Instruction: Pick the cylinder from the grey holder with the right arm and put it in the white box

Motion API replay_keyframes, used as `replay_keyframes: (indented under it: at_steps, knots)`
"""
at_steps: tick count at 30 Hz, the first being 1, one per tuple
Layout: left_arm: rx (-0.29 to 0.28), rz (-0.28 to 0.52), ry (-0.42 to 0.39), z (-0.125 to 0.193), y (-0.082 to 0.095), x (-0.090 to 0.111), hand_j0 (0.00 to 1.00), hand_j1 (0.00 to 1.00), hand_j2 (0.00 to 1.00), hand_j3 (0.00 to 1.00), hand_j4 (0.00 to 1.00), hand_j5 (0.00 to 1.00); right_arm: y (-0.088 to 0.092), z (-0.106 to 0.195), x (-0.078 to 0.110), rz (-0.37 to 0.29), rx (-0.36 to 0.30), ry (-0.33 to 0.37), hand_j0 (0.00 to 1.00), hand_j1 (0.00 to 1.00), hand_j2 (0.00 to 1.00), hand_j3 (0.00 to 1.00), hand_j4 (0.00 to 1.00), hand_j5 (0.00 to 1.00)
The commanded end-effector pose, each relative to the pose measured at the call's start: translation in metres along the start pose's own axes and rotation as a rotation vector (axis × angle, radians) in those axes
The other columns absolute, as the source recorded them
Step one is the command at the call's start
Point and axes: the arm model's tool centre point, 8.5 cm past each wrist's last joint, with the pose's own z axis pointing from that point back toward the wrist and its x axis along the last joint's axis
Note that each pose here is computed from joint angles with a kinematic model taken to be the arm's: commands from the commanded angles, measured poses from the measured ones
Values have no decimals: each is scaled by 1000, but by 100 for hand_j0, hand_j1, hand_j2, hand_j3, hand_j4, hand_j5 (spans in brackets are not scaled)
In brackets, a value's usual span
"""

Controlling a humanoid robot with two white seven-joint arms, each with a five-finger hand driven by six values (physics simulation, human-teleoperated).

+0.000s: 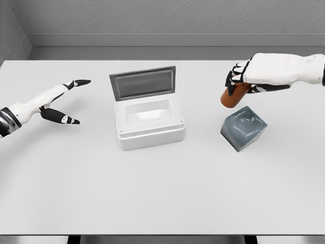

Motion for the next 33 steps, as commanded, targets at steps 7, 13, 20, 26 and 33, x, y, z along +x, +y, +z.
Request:
replay_keyframes:
  at_steps: [7,13,20,26,33]
  knots:
    - [7,5,-3,0,1,1,100,100,100,100,100,100,-12,-22,9,15,-24,-53,43,43,43,43,43,43]
    - [7,5,-3,0,1,1,100,100,100,100,100,100,-19,-32,13,24,-35,-77,43,43,43,43,43,43]
    - [6,6,-3,0,1,1,100,100,100,100,100,100,-28,-47,20,41,-46,-114,43,43,43,43,43,43]
    - [6,6,-3,0,1,1,100,100,100,100,100,100,-35,-56,22,48,-56,-132,43,43,43,43,43,43]
    - [5,3,-3,0,2,1,100,100,100,100,100,100,-43,-79,22,47,-60,-154,43,43,43,43,43,43]
